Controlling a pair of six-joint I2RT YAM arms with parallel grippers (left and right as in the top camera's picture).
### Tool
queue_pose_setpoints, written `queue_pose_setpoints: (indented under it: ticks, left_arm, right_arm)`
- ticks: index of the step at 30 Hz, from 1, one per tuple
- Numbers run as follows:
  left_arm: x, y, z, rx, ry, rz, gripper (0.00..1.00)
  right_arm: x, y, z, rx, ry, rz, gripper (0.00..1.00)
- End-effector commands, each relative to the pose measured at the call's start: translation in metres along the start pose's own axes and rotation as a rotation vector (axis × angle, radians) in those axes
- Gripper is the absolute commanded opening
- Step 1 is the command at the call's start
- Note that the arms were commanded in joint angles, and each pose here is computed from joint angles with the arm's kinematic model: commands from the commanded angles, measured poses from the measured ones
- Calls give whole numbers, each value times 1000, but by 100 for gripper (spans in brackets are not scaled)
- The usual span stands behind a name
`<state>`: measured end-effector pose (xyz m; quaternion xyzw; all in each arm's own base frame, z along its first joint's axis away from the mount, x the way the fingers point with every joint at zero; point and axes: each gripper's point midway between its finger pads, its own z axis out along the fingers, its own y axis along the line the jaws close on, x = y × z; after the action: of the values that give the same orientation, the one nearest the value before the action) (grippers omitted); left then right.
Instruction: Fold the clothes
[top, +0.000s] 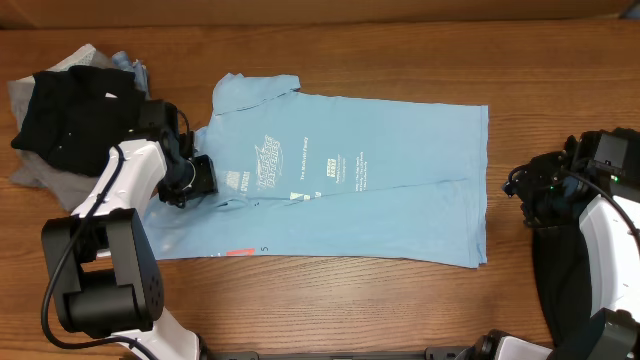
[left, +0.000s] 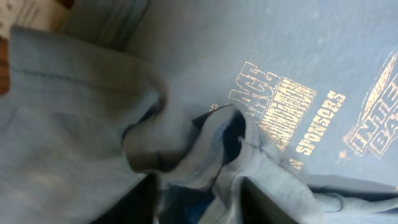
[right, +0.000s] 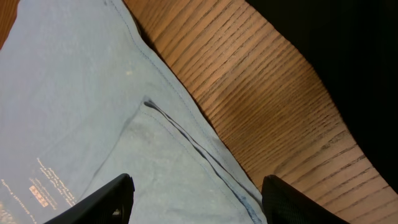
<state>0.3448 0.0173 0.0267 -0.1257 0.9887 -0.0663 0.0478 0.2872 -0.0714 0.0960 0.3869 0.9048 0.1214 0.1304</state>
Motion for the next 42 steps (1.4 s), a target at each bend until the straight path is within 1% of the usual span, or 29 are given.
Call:
queue_pose_setpoints:
  ticks: [1,4,5,7,8,9,11,13,16,20,23,25,28,31,32,34,42]
  left_arm:
    - [-7,-6,-2,17,-22,27,26]
    - [-8,-13,-2,54,-24,29,20]
    - [-8,-13,-2,55,-24,31,16]
    - [-7,-15,-2,56,-22,35,14]
    - [-6,-16,-2,62,-17,36,17]
    - [-5,-19,-2,78,-10,36,30]
    - [-2,-23,-5,103,0,34,41]
    - [-1,-25,-7,108,1,36,47]
    - [-1,-26,-8,106,-4,42,52]
    - [-1,-26,-8,99,-6,73,49]
    - [1,-34,-7,103,-5,113,45]
    - [2,-40,-6,96,-7,142,45]
    - [2,-39,-4,28,-14,175,45]
    - [4,-36,-2,-33,-12,195,47]
    - [5,-33,-2,-57,-12,195,49]
    - [3,-24,-3,-106,-21,172,50]
    - [9,-22,-2,-112,1,157,44]
  right_arm:
    - [-8,7,-9,-25,-35,-10,69]
    - [-9,7,-9,-26,-36,-6,70]
    - [-9,7,-9,-26,-36,-6,69]
    - [-9,7,-9,-26,-36,-7,70]
    - [-9,7,-9,-26,-36,-7,70]
    - [-9,7,-9,-26,-36,-7,70]
    - [-9,7,-9,-25,-36,-7,70]
    - [-9,7,-9,-26,-36,-7,70]
    - [-9,7,-9,-26,-36,-7,70]
    - [-8,7,-9,-25,-36,-7,70]
    - [-9,7,-9,-26,-37,-7,70]
    - [-9,7,-9,-27,-38,-7,70]
    - [-10,8,-9,-28,-40,-6,70]
    - [-9,7,-9,-27,-39,-4,70]
    - [-9,7,-9,-27,-39,-4,70]
    - [-9,7,-9,-27,-39,-4,70]
    - [-9,7,-9,-27,-39,-4,70]
